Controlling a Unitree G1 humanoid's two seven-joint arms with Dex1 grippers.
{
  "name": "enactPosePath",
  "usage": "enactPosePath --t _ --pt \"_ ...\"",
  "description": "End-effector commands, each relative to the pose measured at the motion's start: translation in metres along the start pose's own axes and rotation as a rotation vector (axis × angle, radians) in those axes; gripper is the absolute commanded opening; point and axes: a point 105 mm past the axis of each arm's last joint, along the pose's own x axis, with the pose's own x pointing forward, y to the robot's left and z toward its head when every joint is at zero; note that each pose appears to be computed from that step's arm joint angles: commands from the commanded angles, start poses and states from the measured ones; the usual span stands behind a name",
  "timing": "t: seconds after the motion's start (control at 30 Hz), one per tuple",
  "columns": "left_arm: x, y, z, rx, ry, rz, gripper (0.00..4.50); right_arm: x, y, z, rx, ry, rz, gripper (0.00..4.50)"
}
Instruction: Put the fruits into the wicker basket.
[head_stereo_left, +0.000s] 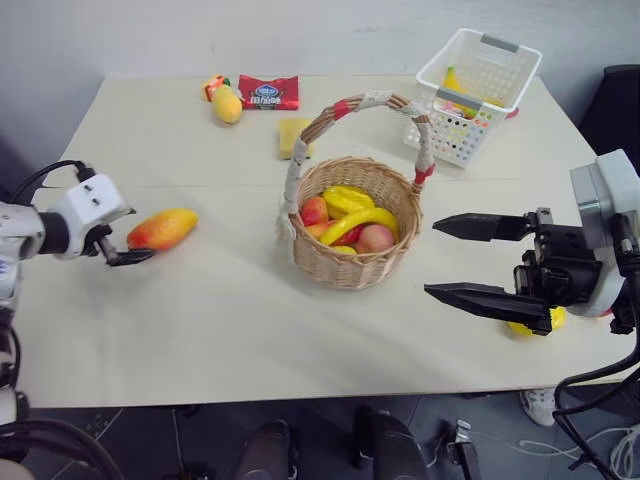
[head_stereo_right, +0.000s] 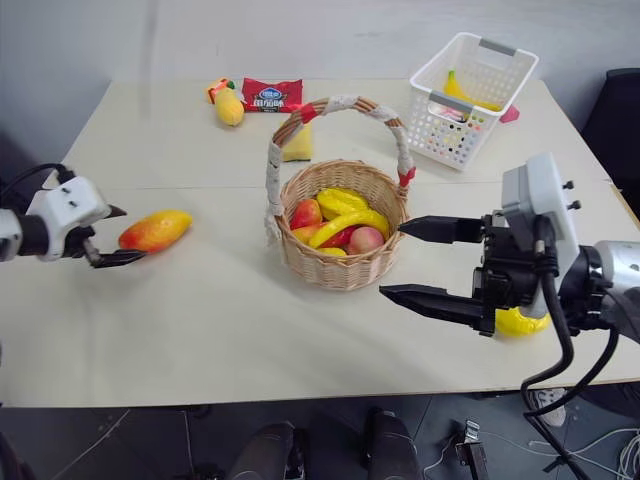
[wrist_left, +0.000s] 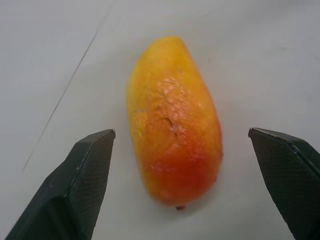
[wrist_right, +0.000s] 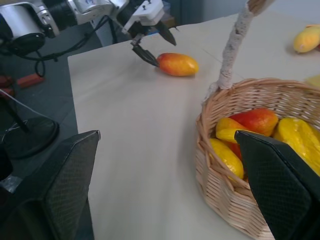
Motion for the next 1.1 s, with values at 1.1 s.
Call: enactPosePath --t 1.1 --pt "-0.052 -0.113 0.205 -0.180 -0.580 -0.694 2.90 -0.009 -0.002 -0.002 -0.045 -0.065 -0.089 4.50"
